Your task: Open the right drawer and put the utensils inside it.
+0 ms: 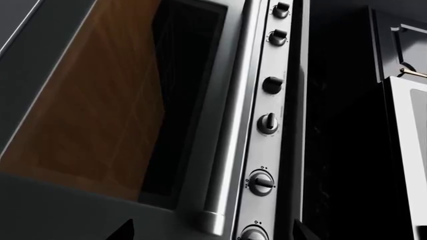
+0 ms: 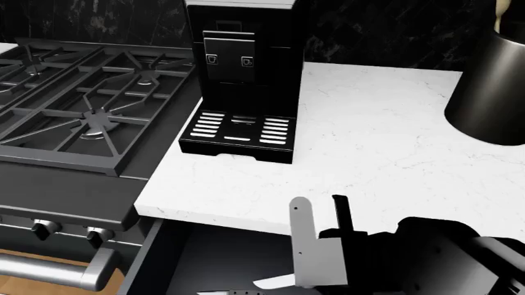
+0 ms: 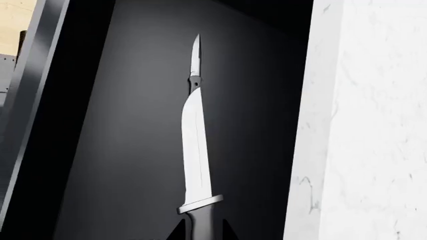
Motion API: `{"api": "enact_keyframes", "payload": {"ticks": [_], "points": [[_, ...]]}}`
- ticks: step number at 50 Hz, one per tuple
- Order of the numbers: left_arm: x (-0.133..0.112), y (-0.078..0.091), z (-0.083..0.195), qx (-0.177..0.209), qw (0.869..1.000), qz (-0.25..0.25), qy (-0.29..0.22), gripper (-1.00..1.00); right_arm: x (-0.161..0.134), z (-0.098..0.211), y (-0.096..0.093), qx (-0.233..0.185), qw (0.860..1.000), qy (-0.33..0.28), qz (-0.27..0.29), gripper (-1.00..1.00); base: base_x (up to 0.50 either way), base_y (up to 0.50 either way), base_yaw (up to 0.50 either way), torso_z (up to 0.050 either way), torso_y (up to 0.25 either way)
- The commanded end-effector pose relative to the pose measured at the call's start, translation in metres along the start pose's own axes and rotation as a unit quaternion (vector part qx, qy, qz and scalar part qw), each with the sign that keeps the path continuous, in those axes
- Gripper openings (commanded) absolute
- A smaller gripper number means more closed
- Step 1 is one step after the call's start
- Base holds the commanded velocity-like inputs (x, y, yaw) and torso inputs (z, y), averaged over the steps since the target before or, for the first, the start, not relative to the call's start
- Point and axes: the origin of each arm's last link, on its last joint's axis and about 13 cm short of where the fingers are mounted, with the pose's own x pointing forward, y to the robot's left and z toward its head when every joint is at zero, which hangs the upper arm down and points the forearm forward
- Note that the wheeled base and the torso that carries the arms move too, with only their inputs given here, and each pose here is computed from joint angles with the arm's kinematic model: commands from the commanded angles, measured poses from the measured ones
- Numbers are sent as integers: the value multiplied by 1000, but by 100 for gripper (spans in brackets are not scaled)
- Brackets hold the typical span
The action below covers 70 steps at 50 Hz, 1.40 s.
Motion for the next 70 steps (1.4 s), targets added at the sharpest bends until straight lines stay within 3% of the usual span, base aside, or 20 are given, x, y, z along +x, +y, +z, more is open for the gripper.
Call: {"api": "enact_keyframes", "payload": {"ticks": [1,8,9,31,43,58,70], "points": [[0,0,0,0,1000,1,1,100,-1,3,5,-27,1000,0,-9,-100,0,0,0,0,0],[0,0,0,1,1000,1,0,100,1,1,4,-28,1000,3,-9,-100,0,0,0,1,0],[0,0,0,1,1000,1,0,100,2,1,4,-29,1000,3,-9,100,0,0,0,0,0],[0,0,0,0,1000,-1,3,100,-2,3,2,-30,999,-7,-22,100,0,0,0,0,0],[2,1,-1,3,1000,3,4,100,-51,21,-25,3,989,-106,-104,100,0,0,0,0,0],[1,2,-2,2,1000,3,3,100,-50,26,-27,-4,988,-115,-103,100,0,0,0,0,0],[2,2,-1,7,1000,1,8,100,-70,34,-35,2,975,-168,-143,100,0,0,0,0,0]]}}
